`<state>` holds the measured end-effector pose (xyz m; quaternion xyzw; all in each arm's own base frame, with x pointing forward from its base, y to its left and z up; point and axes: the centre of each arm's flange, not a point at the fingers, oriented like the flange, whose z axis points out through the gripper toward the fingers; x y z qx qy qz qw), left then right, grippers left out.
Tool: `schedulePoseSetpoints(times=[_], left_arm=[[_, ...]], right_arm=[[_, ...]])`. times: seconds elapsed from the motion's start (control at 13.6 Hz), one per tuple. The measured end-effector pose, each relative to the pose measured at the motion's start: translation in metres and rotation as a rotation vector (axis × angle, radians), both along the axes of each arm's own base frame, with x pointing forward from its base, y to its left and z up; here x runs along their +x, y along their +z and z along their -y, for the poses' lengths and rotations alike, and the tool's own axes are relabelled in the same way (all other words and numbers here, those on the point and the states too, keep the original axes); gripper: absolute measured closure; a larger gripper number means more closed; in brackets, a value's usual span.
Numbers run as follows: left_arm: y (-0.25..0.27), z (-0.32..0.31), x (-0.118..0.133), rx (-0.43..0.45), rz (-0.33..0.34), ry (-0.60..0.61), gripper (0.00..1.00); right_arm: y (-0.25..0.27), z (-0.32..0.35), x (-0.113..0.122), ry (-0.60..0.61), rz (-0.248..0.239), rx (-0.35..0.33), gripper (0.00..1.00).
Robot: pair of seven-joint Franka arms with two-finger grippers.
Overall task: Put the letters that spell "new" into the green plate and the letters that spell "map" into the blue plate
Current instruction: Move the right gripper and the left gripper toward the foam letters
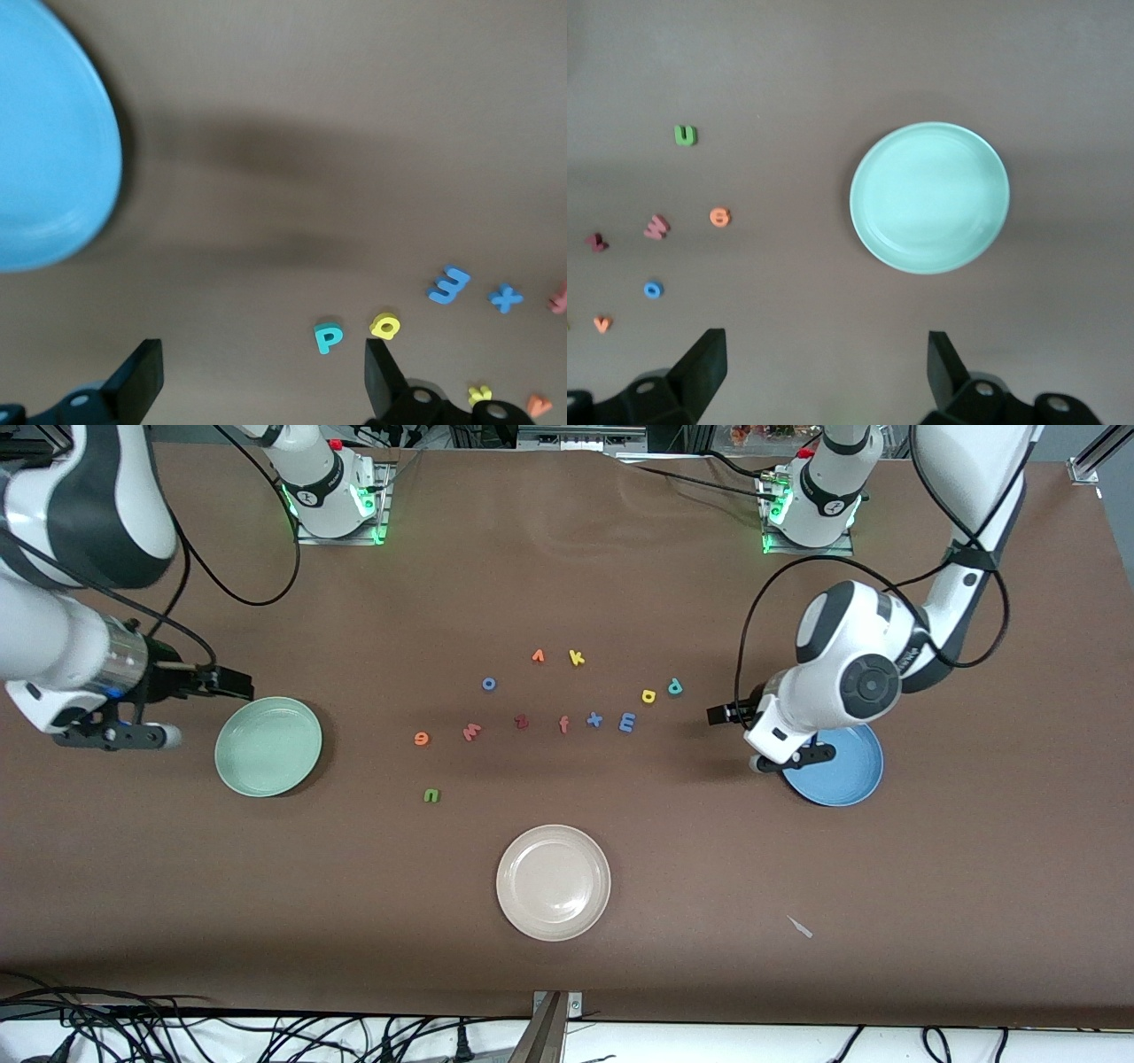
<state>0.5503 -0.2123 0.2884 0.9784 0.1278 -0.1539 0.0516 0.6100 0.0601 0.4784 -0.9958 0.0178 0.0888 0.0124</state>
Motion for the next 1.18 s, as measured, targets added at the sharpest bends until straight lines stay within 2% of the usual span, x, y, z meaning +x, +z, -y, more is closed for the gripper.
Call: schedulePoseSetpoints(times=[0.22, 0.44, 0.59, 0.73, 0.95, 1.18], left_arm=[[-0.014, 0.013, -0.019, 0.038, 0.011, 0.151, 0.0], [-0.024, 0.018, -0.029, 0.077, -0.012, 0.275, 0.0], [-0.029, 0.024, -0.032, 0.083, 0.01, 0.35, 0.0], [-0.043, 0.036, -0.046, 0.075, 0.051, 0.405, 0.0], [-0.065, 0.052, -0.074, 0.087, 0.057, 0.45, 0.0], [-0.074, 0.061, -0.089, 0.098, 0.058, 0.495, 0.0]], right_arm=[[-0.039, -0.036, 0.002, -0.047, 0.036, -0.012, 0.0], [-0.079, -0.079, -0.004, -0.098, 0.055, -0.029, 0.0], [-0.103, -0.098, -0.008, -0.139, 0.078, -0.035, 0.0], [-0.131, -0.112, -0.02, -0.176, 0.099, -0.031, 0.0], [-0.173, -0.139, -0.046, -0.215, 0.132, -0.015, 0.0], [-0.214, -0.156, -0.071, -0.238, 0.161, -0.007, 0.0]])
